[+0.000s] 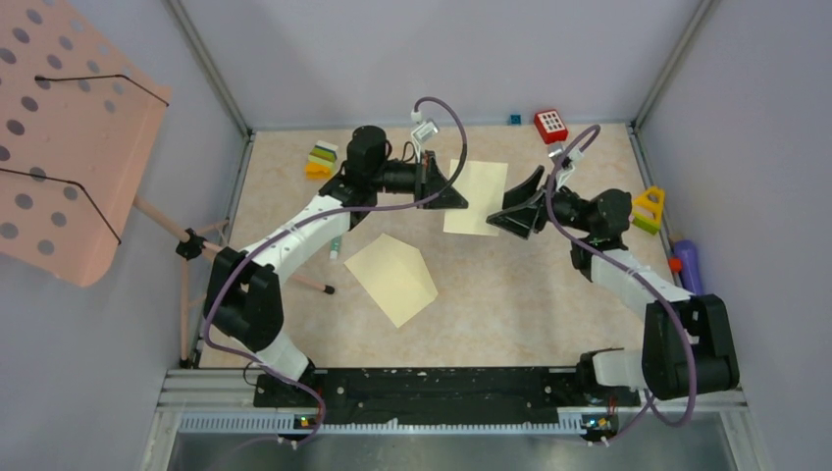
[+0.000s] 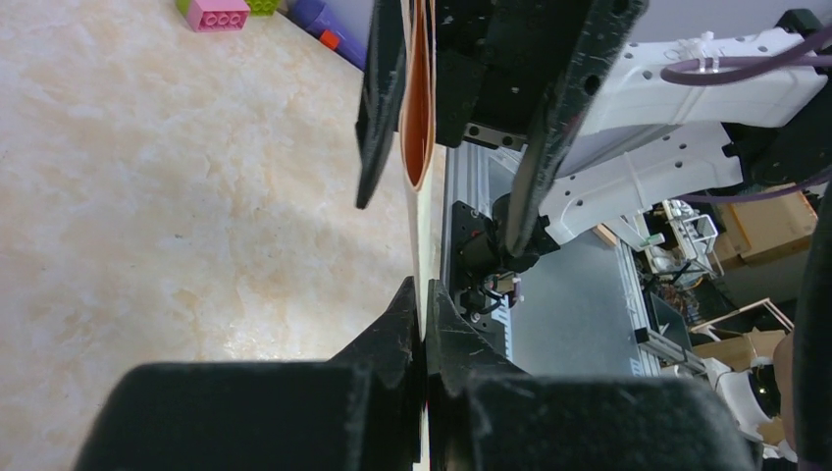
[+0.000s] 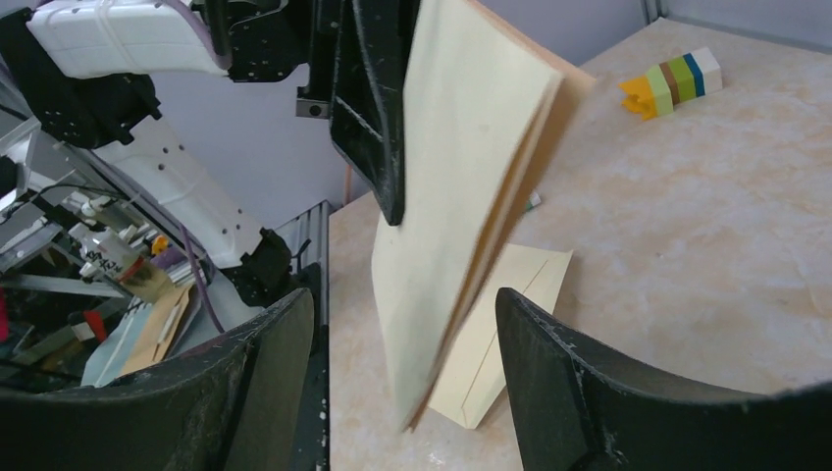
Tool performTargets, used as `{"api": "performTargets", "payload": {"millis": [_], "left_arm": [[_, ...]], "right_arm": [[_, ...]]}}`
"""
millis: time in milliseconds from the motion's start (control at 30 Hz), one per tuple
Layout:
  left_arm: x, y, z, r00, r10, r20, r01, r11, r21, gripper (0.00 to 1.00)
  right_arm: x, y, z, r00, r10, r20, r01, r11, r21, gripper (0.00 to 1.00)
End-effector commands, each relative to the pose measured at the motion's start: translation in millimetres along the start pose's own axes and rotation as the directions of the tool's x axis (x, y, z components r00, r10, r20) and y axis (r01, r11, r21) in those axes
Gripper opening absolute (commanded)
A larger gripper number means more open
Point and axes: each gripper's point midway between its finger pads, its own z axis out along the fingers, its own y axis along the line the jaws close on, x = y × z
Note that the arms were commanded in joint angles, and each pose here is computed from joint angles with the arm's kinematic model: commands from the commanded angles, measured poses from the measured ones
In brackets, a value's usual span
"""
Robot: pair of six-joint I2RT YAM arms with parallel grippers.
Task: Place the letter into the envelope and seal it
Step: Adjust the letter at the center of the board.
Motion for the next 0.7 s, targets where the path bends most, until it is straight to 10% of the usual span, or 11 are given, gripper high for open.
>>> {"api": "performTargets", "payload": {"millis": [0, 667], "left_arm": [[-16, -34, -9, 0.994, 0.095, 0.046, -0.098, 0.991, 0.088, 0.0], [-9, -20, -4, 0.997, 0.071, 0.036, -0.073, 0.994, 0.079, 0.0]], "right_arm": [[-11, 0, 7, 0.999, -0.043, 0.017, 0.043, 0.998, -0.035, 0.67], [-18, 15, 13, 0.999, 0.014, 0.05, -0.006, 0.988, -0.156, 0.35]]}}
